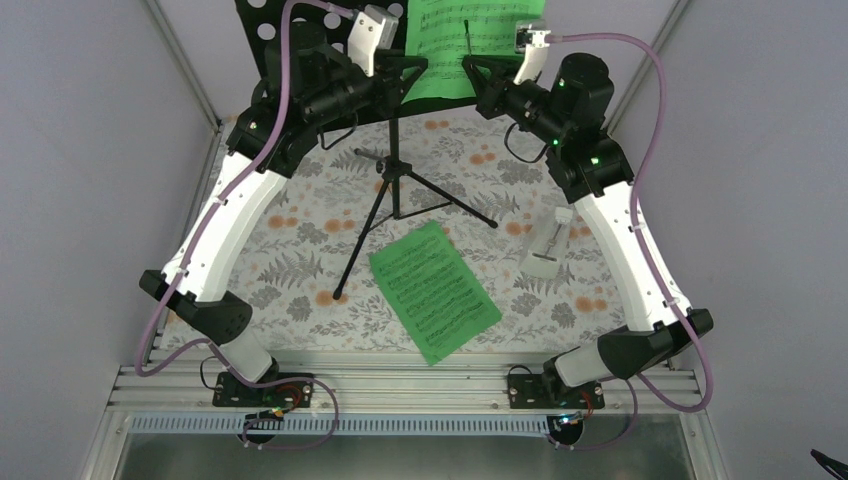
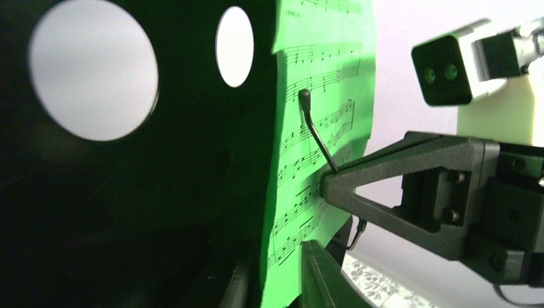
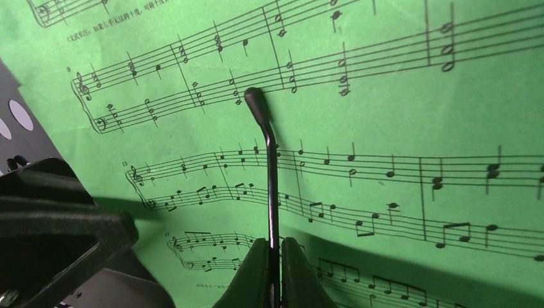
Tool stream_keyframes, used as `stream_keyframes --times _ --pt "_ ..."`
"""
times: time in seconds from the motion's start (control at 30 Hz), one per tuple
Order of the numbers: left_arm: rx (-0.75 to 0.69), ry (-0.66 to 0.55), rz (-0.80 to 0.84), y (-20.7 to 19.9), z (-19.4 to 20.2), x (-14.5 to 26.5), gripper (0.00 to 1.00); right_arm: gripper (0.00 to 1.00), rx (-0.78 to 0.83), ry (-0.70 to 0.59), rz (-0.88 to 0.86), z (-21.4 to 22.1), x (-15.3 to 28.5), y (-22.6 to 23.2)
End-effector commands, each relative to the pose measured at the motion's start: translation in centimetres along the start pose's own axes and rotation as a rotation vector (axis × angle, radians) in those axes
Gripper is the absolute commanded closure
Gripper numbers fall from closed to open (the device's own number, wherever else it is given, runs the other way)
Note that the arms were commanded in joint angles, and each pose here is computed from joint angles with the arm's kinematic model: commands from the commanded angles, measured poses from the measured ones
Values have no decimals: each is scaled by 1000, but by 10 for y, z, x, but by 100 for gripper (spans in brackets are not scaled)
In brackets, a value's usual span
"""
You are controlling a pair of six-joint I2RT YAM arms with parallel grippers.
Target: Pack up the instrument practice props
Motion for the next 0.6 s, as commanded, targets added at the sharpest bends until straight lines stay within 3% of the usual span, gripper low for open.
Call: stream_keyframes --times 0.0,0.57 --pt "-14 -43 -5 -1 -11 3 96 97 18 -30 -59 -7 -2 8" --pt "-10 -61 -112 12 -9 19 98 96 105 -147 -162 -2 14 21"
Point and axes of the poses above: each gripper's point midway between its finger pads, its own x axis back along the fingers, its own y axis along the line the jaws close on, z = x × y, the point moved 1 cm from there along x, back along the fingers, and after that the axes turned 2 degrees about -x, right-handed, at the moved point
